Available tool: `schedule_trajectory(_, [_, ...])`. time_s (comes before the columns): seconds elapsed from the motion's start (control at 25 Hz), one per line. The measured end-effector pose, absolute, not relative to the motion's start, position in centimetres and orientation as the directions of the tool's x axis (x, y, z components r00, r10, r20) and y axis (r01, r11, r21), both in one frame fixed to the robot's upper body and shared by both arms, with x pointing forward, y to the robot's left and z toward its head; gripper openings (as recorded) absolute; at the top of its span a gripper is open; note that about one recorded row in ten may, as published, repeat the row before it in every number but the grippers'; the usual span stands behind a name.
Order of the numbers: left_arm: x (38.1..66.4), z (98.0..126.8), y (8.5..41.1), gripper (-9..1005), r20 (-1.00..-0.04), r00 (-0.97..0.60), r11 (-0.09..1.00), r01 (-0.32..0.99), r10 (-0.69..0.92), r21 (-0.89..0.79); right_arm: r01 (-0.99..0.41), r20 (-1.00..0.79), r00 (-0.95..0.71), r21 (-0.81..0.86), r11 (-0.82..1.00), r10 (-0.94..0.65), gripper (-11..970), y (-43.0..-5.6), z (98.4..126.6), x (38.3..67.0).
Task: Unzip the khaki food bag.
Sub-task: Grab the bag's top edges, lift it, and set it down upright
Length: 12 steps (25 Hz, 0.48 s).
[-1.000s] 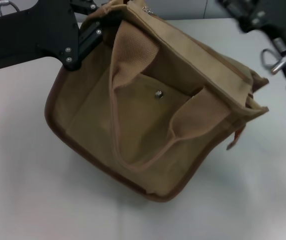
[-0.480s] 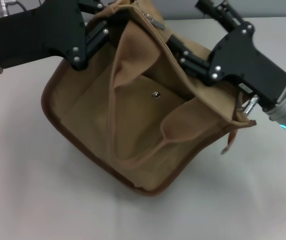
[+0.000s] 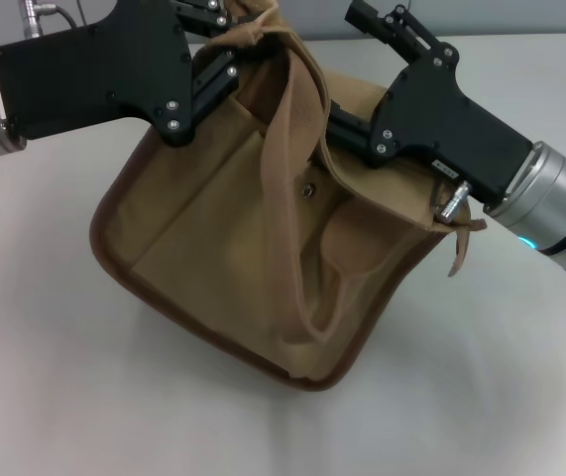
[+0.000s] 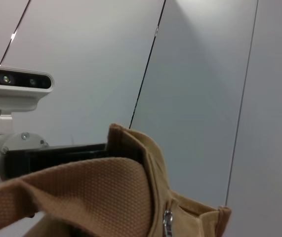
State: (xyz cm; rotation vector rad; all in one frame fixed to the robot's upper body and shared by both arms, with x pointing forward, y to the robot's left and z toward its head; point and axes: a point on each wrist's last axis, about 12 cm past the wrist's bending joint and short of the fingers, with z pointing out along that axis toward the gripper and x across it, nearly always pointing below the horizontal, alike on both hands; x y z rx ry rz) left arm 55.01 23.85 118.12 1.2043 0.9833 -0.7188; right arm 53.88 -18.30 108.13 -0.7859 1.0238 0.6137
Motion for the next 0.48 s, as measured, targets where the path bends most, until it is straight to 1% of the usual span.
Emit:
schedule_trajectory(0.16, [55.1, 118.2, 23.7, 94, -0.904, 0.426, 0.232, 0.876, 0.043, 0.424, -0.733, -0.893, 0.443, -0.307, 0.607, 0.083, 693, -17.5, 108.1, 53.4])
schedule_trajectory(0.48, [55.1, 118.2, 23.6, 104, -0.903, 0.428, 0.226, 0.876, 0.043, 0.426, -0.733, -0.897, 0.436, -0.307, 0.607, 0.073, 682, -16.7, 107.9, 53.4])
